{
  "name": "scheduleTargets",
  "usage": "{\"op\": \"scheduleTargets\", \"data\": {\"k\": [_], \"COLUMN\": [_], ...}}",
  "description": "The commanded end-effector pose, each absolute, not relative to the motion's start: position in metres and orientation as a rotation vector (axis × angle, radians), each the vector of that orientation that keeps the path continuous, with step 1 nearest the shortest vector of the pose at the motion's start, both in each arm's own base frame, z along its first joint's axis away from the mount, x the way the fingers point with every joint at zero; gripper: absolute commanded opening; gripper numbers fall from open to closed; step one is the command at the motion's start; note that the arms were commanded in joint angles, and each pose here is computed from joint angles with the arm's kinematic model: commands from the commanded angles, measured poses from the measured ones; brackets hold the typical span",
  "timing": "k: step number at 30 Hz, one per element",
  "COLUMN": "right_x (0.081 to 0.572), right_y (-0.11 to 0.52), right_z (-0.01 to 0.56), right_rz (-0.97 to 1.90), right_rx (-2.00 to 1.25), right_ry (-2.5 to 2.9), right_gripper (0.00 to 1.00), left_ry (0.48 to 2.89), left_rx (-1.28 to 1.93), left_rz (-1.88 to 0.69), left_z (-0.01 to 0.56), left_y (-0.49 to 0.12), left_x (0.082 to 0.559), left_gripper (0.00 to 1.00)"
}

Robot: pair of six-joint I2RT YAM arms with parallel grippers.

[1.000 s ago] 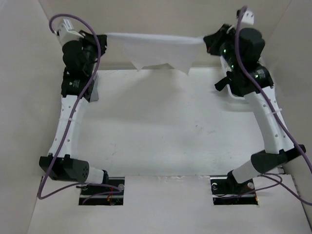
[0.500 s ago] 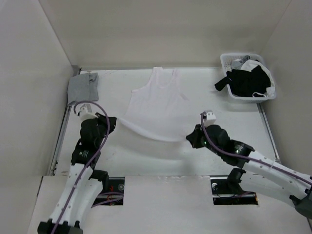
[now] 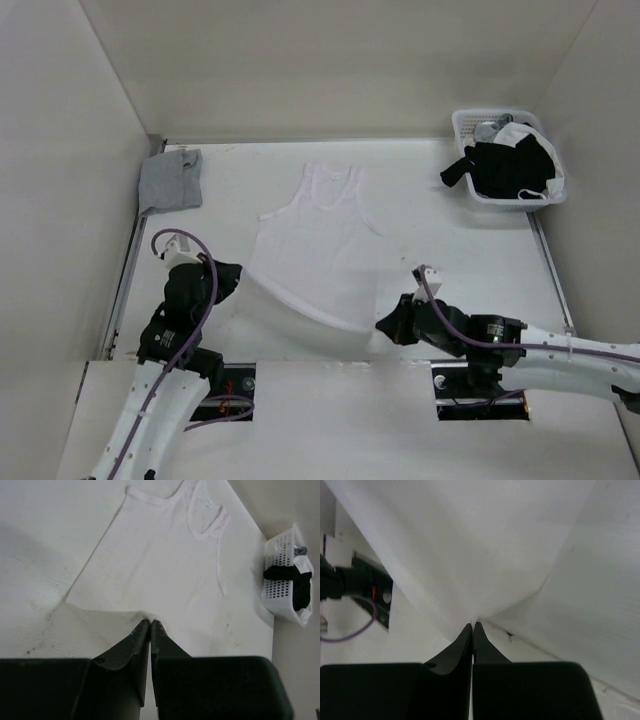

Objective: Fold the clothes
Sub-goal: Fold the tank top

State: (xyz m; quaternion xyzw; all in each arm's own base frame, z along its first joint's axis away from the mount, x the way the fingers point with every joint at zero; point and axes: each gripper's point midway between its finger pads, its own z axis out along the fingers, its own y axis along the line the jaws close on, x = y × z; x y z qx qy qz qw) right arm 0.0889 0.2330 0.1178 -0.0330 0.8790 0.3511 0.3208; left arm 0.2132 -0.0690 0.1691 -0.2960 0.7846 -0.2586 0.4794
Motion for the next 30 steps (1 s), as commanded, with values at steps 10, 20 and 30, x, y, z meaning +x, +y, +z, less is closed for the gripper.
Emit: {"op": "scheduleTargets", "data": {"k": [10, 20, 30], "right_x": [0.319, 0.479, 0.57], "right_y": [0.184, 0.16, 0.159], "right_z": [0.214, 0.197, 0.17], "right_rz": [0.638, 0.589, 0.591], "right_rx": [0.206, 0.321, 0.425], "right_ry": [1.958, 2.0, 1.998], "right_gripper": [0.0, 0.0, 0.41], "left_ry": [1.657, 1.724, 1.784], "left_rx": [-0.785, -0.758, -0.812], "left_rz": [-0.651, -0.599, -0.533], "left_z": [0.248, 0.216, 0.172], "left_y": [-0.093, -0.12, -0.097], "left_x": [0.418, 0.566, 0.613], "left_gripper": [0.03, 0.04, 0.34]}}
